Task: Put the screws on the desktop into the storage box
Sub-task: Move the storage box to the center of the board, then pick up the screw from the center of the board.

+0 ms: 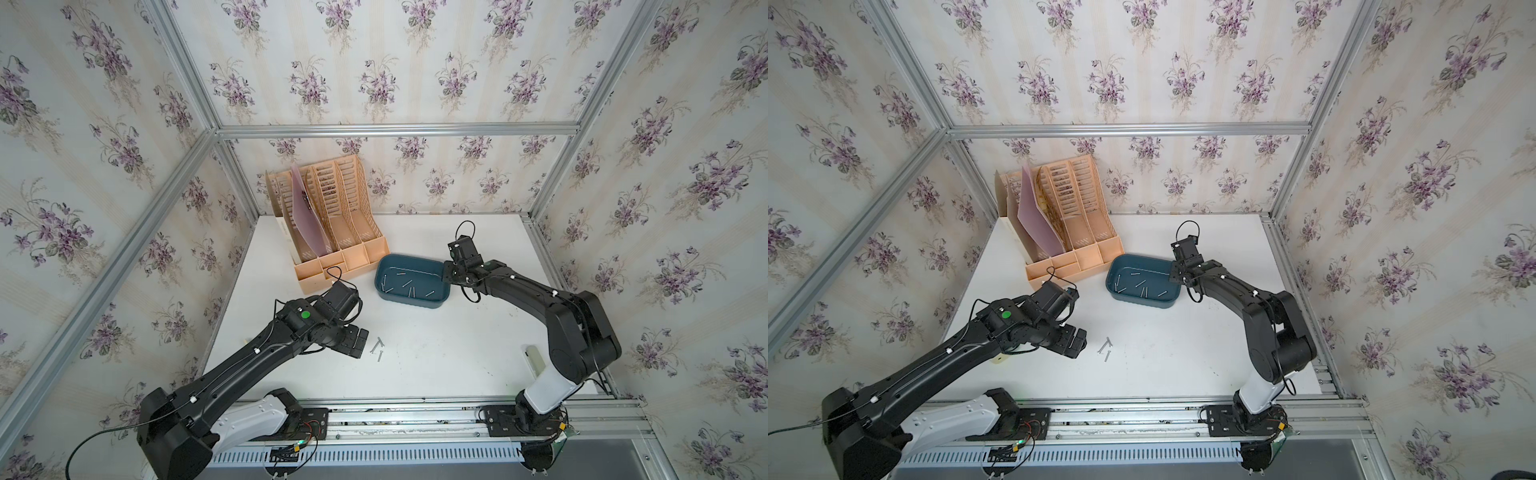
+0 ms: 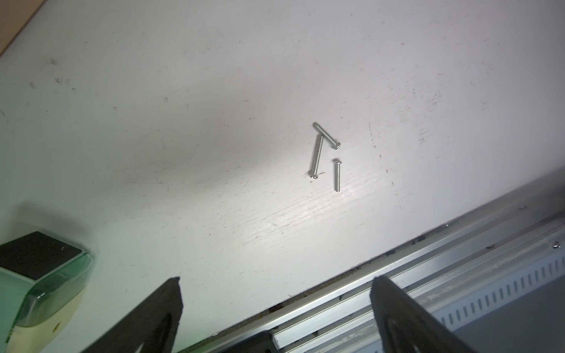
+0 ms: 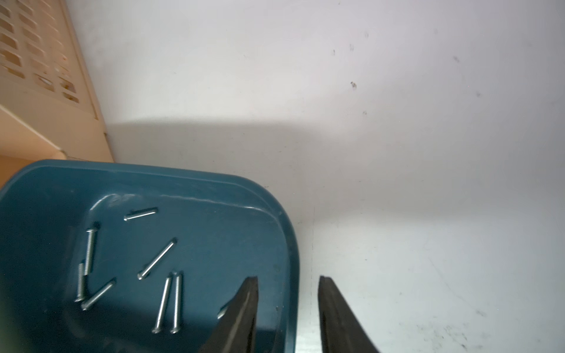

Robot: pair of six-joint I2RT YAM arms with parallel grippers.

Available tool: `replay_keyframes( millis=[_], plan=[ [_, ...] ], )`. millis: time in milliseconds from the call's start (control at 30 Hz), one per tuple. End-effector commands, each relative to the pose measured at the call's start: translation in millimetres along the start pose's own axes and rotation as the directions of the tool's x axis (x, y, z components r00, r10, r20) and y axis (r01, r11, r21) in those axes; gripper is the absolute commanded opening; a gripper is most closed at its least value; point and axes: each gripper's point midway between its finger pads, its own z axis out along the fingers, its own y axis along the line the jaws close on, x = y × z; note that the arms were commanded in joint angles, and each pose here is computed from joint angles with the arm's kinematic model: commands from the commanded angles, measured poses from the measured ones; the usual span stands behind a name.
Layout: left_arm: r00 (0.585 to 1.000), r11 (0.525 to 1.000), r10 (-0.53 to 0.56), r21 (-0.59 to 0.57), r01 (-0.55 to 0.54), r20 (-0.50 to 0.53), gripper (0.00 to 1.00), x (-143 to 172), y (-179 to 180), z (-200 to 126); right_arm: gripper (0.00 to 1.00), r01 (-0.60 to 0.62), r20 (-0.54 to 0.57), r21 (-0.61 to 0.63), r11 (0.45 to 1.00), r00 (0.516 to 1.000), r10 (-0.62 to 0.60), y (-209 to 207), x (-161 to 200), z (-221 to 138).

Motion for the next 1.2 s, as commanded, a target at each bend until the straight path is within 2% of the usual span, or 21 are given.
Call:
replay_keyframes(
  millis=[0, 167, 400, 500, 667, 867, 1033, 1167],
  plan=[
    [0.999, 1.000, 0.000, 0.017, 0.000, 0.036, 0.99, -6.9, -3.1, -4.3, 0.48, 0.047, 0.018, -0.019, 0.999, 0.999, -0.046, 1.8, -4.3, -17.7],
    [0.997, 0.999, 0.011, 0.031, -0.013, 0.074, 0.99, -12.0, -5.2, -20.4, 0.58, 0.114, 0.024, -0.078, 0.990, 0.993, -0.112, 15.6, 3.2, -51.4],
    [0.990, 0.995, 0.027, 0.087, -0.039, 0.136, 0.99, -8.1, -10.1, -40.6, 0.58, 0.272, -0.019, -0.176, 0.946, 0.960, -0.280, 77.6, 54.6, -86.1],
    [0.989, 0.993, 0.032, 0.107, -0.048, 0.146, 0.99, -0.4, -10.5, -47.3, 0.58, 0.343, -0.040, -0.263, 0.902, 0.930, -0.365, 110.9, 84.9, -95.0],
    [0.982, 0.990, 0.025, 0.133, -0.051, 0.185, 0.99, 9.3, -9.3, -58.7, 0.58, 0.511, -0.072, -0.386, 0.768, 0.813, -0.578, 155.7, 144.9, -100.4],
    [0.977, 0.984, 0.027, 0.165, -0.063, 0.212, 0.99, 17.8, -10.5, -69.4, 0.55, 0.604, -0.101, -0.458, 0.653, 0.694, -0.713, 171.3, 193.4, -93.0],
    [0.975, 0.984, 0.027, 0.163, -0.065, 0.221, 0.99, 20.8, -8.5, -69.8, 0.50, 0.649, -0.145, -0.461, 0.605, 0.617, -0.773, 171.4, 221.9, -80.2],
    [0.975, 0.983, 0.027, 0.170, -0.066, 0.222, 0.99, 20.7, -9.6, -67.0, 0.48, 0.664, -0.153, -0.458, 0.591, 0.596, -0.788, 175.3, 230.4, -74.2]
  ],
)
